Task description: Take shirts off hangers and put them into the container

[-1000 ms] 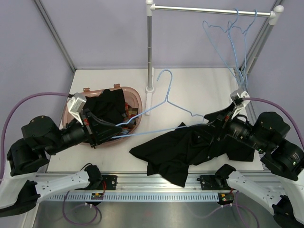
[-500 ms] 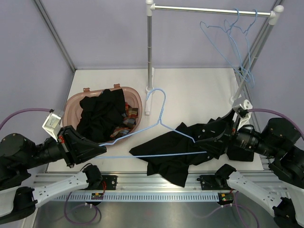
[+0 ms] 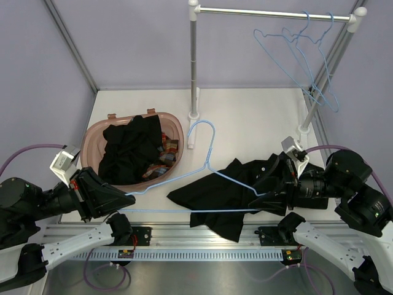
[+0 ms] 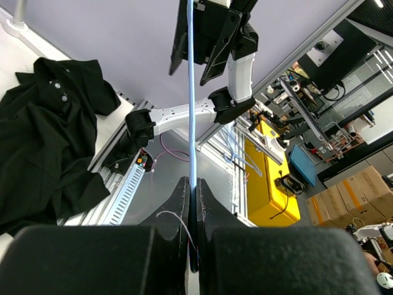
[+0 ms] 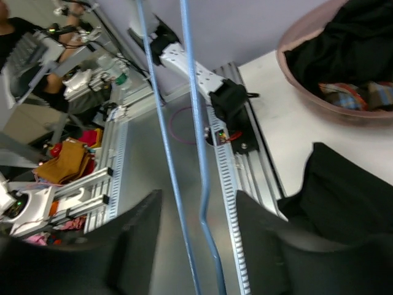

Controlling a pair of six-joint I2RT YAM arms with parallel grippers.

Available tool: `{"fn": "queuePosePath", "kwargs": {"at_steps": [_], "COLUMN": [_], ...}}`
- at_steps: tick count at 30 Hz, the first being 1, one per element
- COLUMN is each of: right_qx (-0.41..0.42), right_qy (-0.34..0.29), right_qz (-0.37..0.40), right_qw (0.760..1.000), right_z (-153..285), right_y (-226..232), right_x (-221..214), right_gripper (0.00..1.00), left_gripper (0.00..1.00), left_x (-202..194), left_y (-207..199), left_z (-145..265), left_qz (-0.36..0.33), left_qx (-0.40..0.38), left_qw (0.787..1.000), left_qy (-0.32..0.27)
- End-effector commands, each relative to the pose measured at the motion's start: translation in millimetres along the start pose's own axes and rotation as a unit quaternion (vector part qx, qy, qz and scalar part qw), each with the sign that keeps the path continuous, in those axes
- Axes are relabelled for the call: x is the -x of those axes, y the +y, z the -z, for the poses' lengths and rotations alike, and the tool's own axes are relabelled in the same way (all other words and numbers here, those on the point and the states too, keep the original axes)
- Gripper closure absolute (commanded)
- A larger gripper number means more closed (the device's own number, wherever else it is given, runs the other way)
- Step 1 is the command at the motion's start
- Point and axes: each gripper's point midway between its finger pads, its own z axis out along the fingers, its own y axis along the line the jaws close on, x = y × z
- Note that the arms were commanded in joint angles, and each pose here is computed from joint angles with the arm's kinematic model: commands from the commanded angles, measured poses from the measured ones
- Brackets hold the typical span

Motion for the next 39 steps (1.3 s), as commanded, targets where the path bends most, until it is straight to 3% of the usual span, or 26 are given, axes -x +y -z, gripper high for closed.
{"fn": "queuePosePath", "kwargs": {"at_steps": [1, 2, 3, 7, 8, 9, 10, 14, 17, 20, 23, 25, 26, 27, 29, 30, 33, 37, 39], "right_qx": [0.115, 0.124, 0.137, 0.143, 0.136, 0.123, 0.114, 0.057, -0.010, -0.069, -0.169, -0.247, -0.315, -0.357, -0.426, -0.475, -0.528, -0.538, -0.551], "right_qy": [0.001, 0.000, 0.002, -0.015, -0.021, -0.028, -0.025, -0.021, -0.016, -0.013, -0.024, -0.028, -0.053, -0.059, -0.080, -0.097, -0.122, -0.161, -0.151], "right_qz": [0.032, 0.031, 0.022, 0.016, 0.015, 0.013, 0.006, -0.015, -0.028, -0.039, -0.053, -0.070, -0.067, -0.083, -0.090, -0.094, -0.096, -0.077, -0.065], "right_qw": [0.993, 0.992, 0.990, 0.989, 0.990, 0.992, 0.993, 0.998, 0.999, 0.997, 0.984, 0.966, 0.945, 0.929, 0.897, 0.870, 0.835, 0.824, 0.818], "right_z": [8, 9, 11, 13, 14, 14, 14, 9, 5, 8, 19, 29, 45, 51, 69, 80, 87, 67, 51], "right_y": [42, 46, 51, 58, 58, 55, 53, 34, 7, -10, -38, -62, -79, -93, -110, -126, -148, -174, -196], "right_x": [1, 1, 0, 9, 11, 14, 12, 13, 12, 13, 18, 19, 30, 33, 41, 46, 61, 95, 107], "right_gripper": [0.50, 0.61, 0.96, 1.00, 1.00, 1.00, 1.00, 1.00, 1.00, 1.00, 1.00, 1.00, 1.00, 1.00, 1.00, 1.00, 1.00, 1.00, 1.00], "left_gripper": [1.00, 1.00, 1.00, 0.99, 0.94, 0.86, 0.58, 0.02, 0.01, 0.01, 0.01, 0.01, 0.01, 0.01, 0.02, 0.03, 0.04, 0.04, 0.05], "left_x": [6, 6, 5, 5, 5, 4, 6, 14, 30, 52, 65, 66, 63, 57, 48, 38, 25, 0, -3], "left_y": [-18, -19, -18, -14, -12, -7, -5, 14, 26, 54, 95, 127, 143, 166, 188, 207, 228, 246, 246], "left_z": [1, 1, -1, -2, -2, -4, -3, -1, 6, 27, 56, 75, 73, 84, 79, 66, 33, -2, -16], "left_qz": [-0.004, -0.004, -0.003, -0.003, -0.005, -0.004, -0.006, -0.015, -0.030, -0.034, -0.029, -0.043, -0.050, -0.060, -0.073, -0.083, -0.083, -0.074, -0.067], "left_qx": [-0.046, -0.046, -0.046, -0.038, -0.034, -0.024, -0.018, 0.036, 0.083, 0.178, 0.289, 0.378, 0.420, 0.486, 0.541, 0.575, 0.581, 0.544, 0.519], "left_qw": [0.999, 0.999, 0.999, 0.999, 0.999, 1.000, 1.000, 0.998, 0.993, 0.973, 0.935, 0.899, 0.882, 0.851, 0.823, 0.805, 0.804, 0.833, 0.848], "left_qy": [-0.010, -0.010, -0.009, -0.009, -0.010, -0.010, -0.015, -0.041, -0.078, -0.141, -0.204, -0.218, -0.206, -0.193, -0.158, -0.123, -0.095, -0.074, -0.077]}}
